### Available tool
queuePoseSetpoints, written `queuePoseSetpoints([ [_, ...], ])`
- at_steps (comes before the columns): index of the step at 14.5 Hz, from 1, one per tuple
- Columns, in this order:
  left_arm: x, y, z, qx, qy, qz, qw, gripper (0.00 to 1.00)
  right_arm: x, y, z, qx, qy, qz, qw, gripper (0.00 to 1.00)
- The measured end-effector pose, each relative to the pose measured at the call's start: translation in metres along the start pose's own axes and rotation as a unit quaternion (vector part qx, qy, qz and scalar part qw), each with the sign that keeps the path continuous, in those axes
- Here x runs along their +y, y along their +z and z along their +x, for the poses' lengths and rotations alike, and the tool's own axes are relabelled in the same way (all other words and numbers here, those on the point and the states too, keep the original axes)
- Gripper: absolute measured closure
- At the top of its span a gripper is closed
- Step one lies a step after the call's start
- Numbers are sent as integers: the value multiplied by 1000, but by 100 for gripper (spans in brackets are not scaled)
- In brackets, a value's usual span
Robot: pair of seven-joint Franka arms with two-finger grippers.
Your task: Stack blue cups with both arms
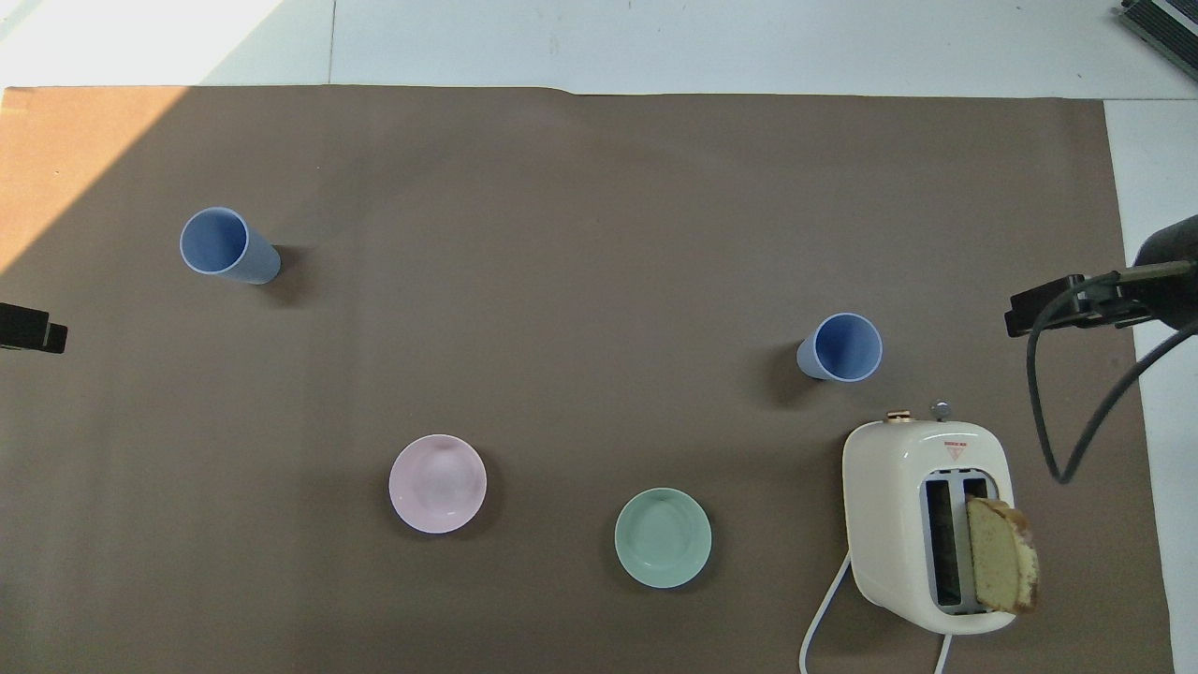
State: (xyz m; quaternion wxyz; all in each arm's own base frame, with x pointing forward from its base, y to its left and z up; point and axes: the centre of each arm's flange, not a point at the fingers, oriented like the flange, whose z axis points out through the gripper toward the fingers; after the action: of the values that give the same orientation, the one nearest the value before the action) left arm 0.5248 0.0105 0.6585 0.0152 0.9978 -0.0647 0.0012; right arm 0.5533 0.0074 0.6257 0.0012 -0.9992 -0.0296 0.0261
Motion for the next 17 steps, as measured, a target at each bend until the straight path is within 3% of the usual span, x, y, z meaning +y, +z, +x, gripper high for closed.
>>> queuePoseSetpoints([
  [8,7,1,1,-2,5,0,1000,0,0,0,0,0,0,0,1000,0],
  [12,7,8,17,38,7,6,999,0,0,0,0,0,0,0,1000,0],
  [17,-12,65,65,72,-6,15,997,0,0,0,0,0,0,0,1000,0],
])
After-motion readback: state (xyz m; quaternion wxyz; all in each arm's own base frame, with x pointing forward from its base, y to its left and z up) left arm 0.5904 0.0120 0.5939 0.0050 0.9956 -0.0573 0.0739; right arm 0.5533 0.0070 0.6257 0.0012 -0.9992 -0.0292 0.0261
